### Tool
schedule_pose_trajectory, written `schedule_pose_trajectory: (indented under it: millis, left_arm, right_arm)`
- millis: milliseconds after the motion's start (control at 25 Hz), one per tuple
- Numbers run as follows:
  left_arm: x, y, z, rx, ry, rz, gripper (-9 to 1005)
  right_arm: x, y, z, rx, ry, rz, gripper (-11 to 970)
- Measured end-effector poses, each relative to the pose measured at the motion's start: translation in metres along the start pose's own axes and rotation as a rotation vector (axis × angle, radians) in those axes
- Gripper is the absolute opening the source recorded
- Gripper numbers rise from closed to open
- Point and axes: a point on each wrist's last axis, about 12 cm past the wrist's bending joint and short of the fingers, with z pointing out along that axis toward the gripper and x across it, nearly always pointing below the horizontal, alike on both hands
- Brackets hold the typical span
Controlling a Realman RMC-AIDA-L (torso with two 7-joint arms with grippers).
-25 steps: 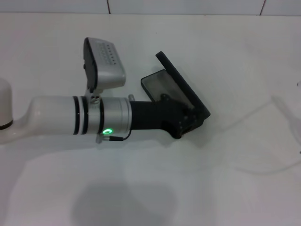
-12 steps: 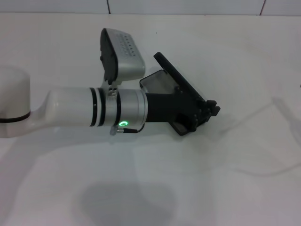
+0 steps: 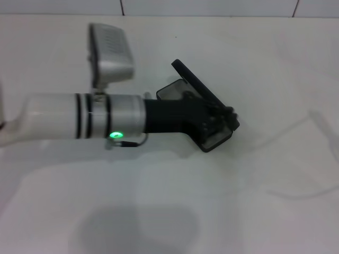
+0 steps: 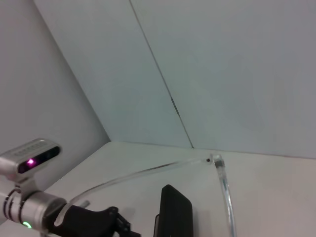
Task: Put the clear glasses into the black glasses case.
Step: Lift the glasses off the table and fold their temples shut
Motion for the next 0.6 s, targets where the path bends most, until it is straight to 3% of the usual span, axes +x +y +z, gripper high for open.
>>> schedule_pose_trajectory:
  millis: [160,400,600]
  left_arm:
    - [0.004,0.006,-0.013,-0.062,0.017,0.009,116]
    - [0.017,0.006,0.001,-0.098,0.145,0.073,116]
    - [0.012,0.006,0.010,-0.076,0.148,0.079,116]
  right_arm:
    - [0.000,0.000,-0.003,0.013,-0.015,0.003,78]
    - [-0.003,-0.001,-0.002,0.011,-0.021,-0.003,78]
    - [-0.003,-0.002,-0.002,0.009,-0.027,0.001,78]
